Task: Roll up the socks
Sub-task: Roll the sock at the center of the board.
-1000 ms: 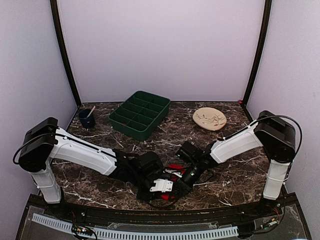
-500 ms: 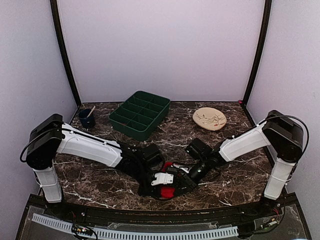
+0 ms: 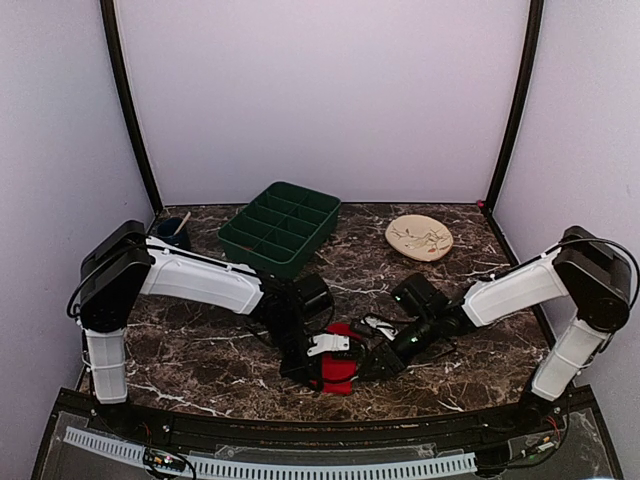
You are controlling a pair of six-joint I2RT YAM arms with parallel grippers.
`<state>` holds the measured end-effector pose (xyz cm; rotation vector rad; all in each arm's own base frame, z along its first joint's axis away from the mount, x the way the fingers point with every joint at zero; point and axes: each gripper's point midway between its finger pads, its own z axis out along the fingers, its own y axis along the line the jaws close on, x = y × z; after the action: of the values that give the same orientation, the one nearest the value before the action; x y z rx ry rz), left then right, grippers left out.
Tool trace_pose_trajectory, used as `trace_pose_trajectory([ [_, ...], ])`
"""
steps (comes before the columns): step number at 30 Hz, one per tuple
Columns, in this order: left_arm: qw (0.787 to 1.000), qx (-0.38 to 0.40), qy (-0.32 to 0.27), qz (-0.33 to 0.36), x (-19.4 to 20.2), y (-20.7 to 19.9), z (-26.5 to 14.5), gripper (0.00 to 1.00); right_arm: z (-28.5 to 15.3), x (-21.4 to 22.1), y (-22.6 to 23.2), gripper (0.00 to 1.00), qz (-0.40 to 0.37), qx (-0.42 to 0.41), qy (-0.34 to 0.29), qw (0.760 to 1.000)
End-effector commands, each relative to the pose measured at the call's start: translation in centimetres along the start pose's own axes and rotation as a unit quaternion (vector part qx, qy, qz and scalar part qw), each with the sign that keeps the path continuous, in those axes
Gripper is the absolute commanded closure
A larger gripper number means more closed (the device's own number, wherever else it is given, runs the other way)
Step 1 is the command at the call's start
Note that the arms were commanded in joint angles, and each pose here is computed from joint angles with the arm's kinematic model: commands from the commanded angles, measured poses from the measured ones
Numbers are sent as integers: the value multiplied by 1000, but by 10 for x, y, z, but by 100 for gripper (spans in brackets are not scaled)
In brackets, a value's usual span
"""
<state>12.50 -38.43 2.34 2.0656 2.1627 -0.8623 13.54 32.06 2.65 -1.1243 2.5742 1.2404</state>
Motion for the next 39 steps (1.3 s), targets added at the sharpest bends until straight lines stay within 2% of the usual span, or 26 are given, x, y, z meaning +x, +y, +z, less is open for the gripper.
trace_pose_trajectory([
  [1, 997, 59, 21, -43, 7, -12, -4, 95, -15, -6, -19, 65, 4, 72, -52, 996],
  [8, 991, 103, 27, -77, 5, -12, -2, 95, -39, -10, -19, 65, -56, 178, -116, 975],
  [19, 981, 150, 30, -123, 3, -6, -5, 95, -33, -4, 21, 63, -195, 268, -133, 934],
  [31, 971, 179, 38, -154, 9, -3, 0, 95, 10, -1, 50, 58, -326, 312, -64, 890],
  [39, 968, 187, 42, -159, 10, -3, 3, 94, 26, -10, 58, 53, -368, 308, -41, 876],
])
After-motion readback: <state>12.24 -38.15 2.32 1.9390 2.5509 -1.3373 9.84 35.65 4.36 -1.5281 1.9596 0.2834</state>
